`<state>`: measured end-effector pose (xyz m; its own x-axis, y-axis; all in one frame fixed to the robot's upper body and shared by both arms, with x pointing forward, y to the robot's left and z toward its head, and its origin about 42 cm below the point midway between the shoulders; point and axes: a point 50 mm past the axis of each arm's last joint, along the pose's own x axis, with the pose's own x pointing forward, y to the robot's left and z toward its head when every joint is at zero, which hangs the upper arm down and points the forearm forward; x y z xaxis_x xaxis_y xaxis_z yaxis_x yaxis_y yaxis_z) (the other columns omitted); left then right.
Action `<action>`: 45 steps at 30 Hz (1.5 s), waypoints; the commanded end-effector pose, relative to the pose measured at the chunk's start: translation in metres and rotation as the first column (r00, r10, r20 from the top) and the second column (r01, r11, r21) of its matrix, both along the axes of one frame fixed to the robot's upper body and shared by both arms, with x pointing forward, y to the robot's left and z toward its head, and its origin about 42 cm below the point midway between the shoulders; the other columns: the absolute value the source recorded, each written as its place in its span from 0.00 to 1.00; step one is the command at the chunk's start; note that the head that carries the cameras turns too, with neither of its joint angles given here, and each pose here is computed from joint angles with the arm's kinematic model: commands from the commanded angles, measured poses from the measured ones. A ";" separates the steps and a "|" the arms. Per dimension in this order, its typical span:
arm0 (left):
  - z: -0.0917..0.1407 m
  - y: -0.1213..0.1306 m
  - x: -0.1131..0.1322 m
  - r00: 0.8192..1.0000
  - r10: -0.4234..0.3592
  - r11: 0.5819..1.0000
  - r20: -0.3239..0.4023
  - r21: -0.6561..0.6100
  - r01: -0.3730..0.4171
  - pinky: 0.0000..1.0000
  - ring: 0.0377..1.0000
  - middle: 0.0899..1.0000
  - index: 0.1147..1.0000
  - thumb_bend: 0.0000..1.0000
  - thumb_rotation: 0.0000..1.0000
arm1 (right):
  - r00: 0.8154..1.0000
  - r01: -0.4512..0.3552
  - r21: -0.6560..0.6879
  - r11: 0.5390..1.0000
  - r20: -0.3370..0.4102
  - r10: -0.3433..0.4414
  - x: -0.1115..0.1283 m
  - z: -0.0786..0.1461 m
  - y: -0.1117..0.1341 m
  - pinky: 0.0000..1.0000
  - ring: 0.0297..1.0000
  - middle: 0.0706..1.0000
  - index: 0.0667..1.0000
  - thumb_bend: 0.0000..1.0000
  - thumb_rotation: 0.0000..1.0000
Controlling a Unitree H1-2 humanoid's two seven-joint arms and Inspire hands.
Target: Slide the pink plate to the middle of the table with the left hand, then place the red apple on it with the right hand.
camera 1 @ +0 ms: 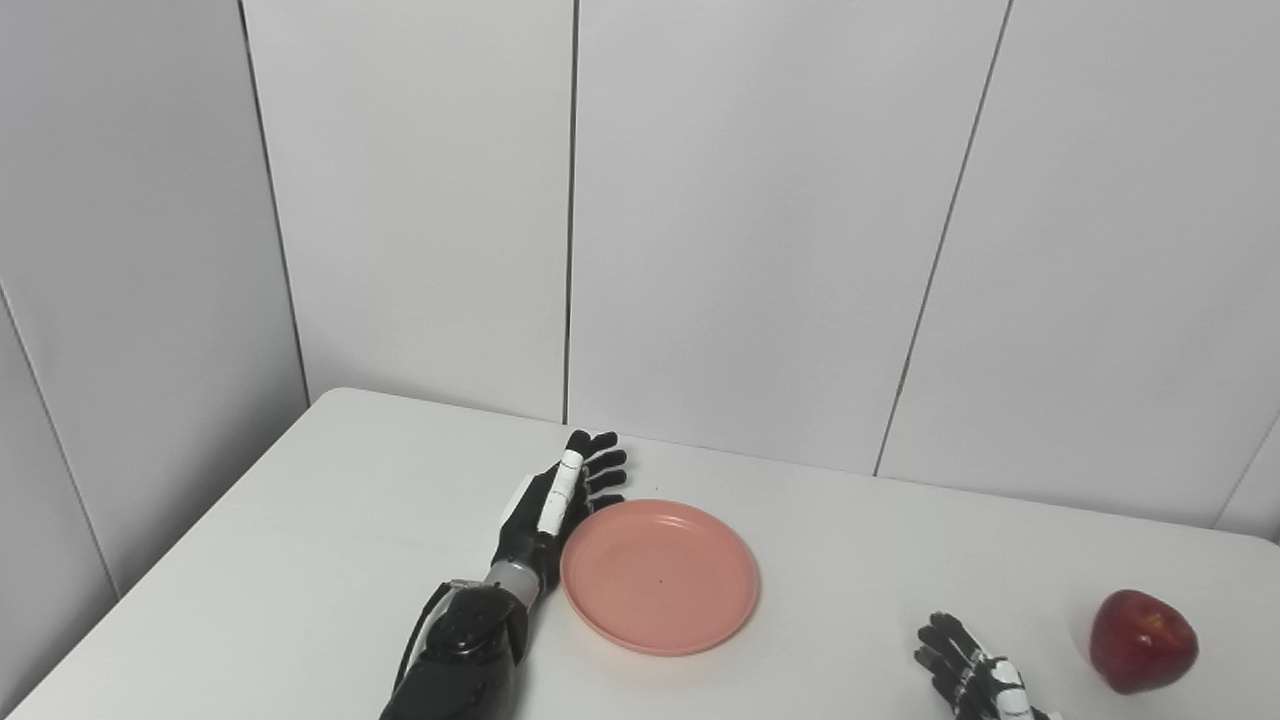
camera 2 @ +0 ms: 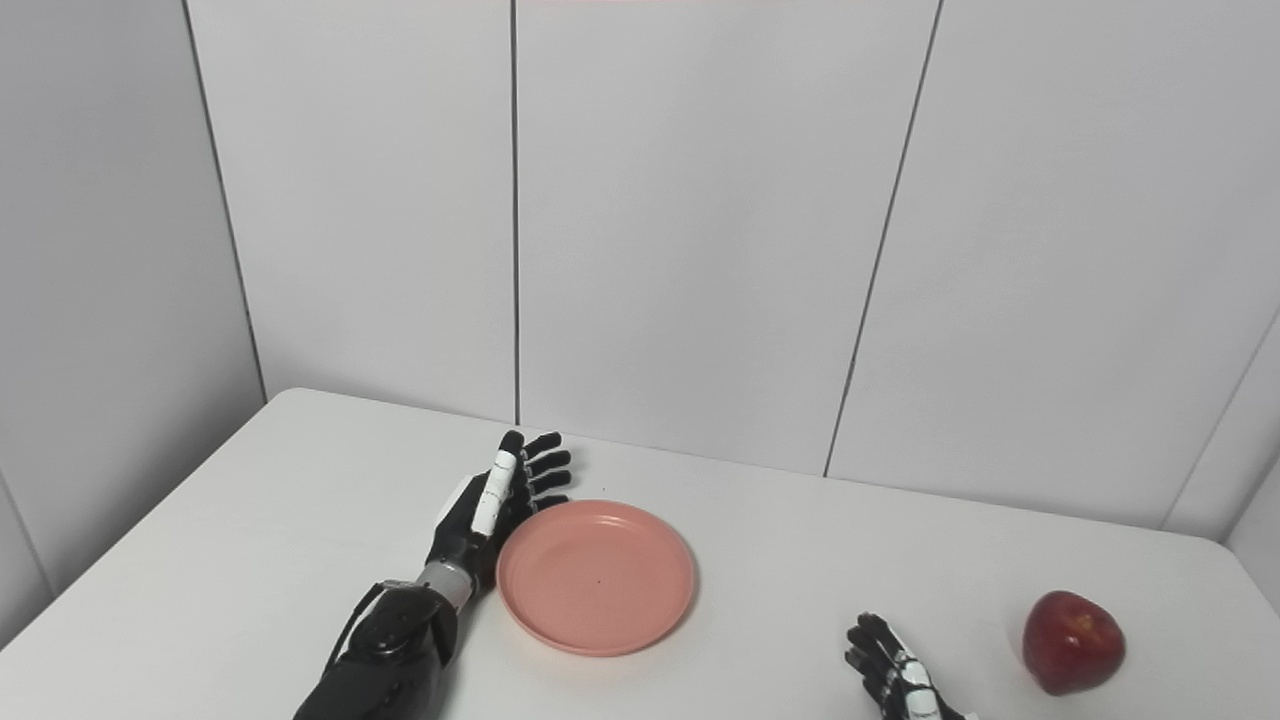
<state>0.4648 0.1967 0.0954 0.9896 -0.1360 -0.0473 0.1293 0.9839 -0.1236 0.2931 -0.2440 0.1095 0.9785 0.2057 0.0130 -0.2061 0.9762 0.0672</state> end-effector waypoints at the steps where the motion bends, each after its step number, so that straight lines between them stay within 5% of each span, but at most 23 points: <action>1: -0.033 -0.007 -0.019 0.988 -0.009 1.000 -0.156 0.000 0.010 0.76 0.82 0.82 0.78 0.86 0.95 | 0.999 -0.027 0.013 1.000 -0.019 0.027 -0.003 -0.004 0.010 1.00 0.91 0.89 0.88 0.84 1.00; 21: -0.032 -0.035 -0.023 0.985 -0.035 0.999 -0.169 0.004 0.036 0.76 0.82 0.82 0.78 0.86 0.93 | 0.999 -0.035 0.009 0.999 -0.017 0.035 -0.003 -0.003 0.016 1.00 0.91 0.89 0.89 0.84 1.00; 30: -0.030 -0.049 -0.026 0.985 -0.038 0.999 -0.168 -0.015 0.036 0.86 0.87 0.86 0.82 0.87 0.92 | 0.999 -0.035 0.004 0.999 -0.015 0.035 -0.003 -0.002 0.021 1.00 0.91 0.89 0.88 0.86 1.00; 45: -0.027 -0.071 -0.037 0.987 -0.014 0.999 -0.160 0.041 0.021 0.84 0.84 0.83 0.81 0.85 0.92 | 0.999 -0.032 -0.016 0.999 -0.009 0.032 -0.002 -0.003 0.026 1.00 0.90 0.88 0.87 0.88 1.00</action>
<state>0.4438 0.1312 0.0969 0.9882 -0.1417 -0.0582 0.1357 0.9861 -0.0964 0.2925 -0.2339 0.1093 0.9799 0.1991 0.0075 -0.1992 0.9797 0.0235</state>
